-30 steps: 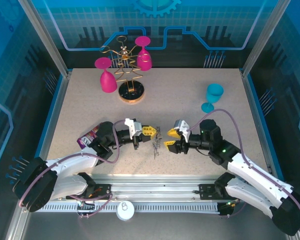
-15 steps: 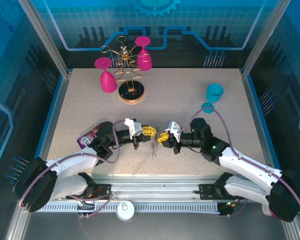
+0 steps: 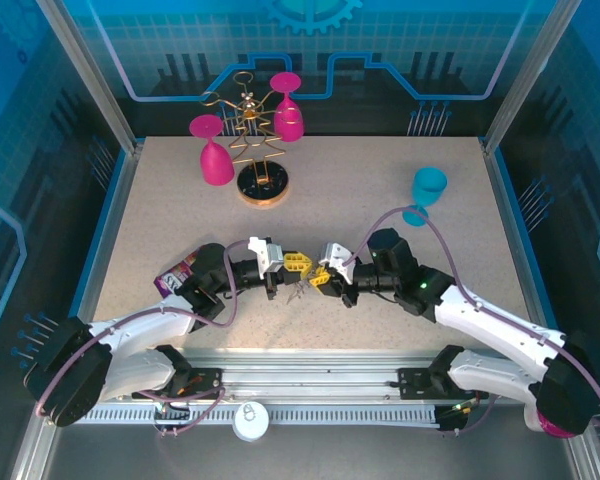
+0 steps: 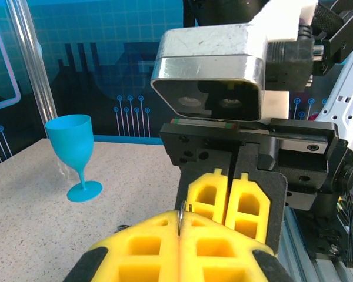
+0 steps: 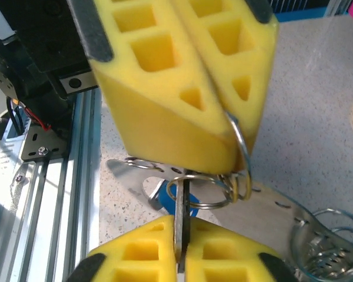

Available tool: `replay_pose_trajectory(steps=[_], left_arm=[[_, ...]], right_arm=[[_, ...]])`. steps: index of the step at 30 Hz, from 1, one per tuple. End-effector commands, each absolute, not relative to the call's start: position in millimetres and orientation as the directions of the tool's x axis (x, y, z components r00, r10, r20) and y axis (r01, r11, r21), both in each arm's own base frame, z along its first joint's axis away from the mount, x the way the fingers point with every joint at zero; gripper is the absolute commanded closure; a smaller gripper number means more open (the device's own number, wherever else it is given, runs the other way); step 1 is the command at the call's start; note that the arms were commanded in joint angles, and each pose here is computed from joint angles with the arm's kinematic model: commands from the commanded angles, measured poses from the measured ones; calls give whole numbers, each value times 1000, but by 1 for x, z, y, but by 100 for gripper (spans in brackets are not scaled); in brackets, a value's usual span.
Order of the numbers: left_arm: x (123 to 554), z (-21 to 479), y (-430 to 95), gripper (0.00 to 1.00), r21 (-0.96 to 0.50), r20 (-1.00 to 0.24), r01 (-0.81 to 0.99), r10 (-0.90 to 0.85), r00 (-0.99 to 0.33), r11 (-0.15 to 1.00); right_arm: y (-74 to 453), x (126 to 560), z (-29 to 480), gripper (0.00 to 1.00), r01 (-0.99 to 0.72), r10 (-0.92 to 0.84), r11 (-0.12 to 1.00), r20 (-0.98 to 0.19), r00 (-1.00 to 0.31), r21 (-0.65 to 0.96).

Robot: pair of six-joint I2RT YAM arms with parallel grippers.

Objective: Put the keys on the keyring

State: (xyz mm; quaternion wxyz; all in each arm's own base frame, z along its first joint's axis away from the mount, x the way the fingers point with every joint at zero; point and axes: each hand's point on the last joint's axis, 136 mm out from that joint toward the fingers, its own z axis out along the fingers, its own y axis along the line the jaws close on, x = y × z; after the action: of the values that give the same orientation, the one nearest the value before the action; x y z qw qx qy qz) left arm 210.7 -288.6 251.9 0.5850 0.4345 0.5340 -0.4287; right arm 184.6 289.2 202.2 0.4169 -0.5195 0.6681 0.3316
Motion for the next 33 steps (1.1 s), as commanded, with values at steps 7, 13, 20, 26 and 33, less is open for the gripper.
replay_pose_trajectory(steps=[7, 13, 20, 26, 33], left_arm=[[207, 277, -290, 100, 102, -988, 968, -94, 126, 228], [203, 275, -293, 100, 102, -988, 975, -94, 122, 196], [202, 274, -293, 100, 99, -989, 977, -94, 118, 187], [201, 275, -294, 100, 99, -988, 978, -97, 118, 182], [200, 274, -294, 100, 95, -989, 980, -98, 114, 176]], right_arm=[[264, 172, 245, 59, -974, -302, 222, -953, -33, -36], [267, 184, 261, 71, -967, -228, 243, -973, 23, -80], [280, 193, 263, 78, -972, -228, 217, -973, 36, -87], [287, 195, 260, 80, -975, -234, 203, -971, 43, -92], [293, 196, 263, 91, -979, -220, 182, -974, 49, -91]])
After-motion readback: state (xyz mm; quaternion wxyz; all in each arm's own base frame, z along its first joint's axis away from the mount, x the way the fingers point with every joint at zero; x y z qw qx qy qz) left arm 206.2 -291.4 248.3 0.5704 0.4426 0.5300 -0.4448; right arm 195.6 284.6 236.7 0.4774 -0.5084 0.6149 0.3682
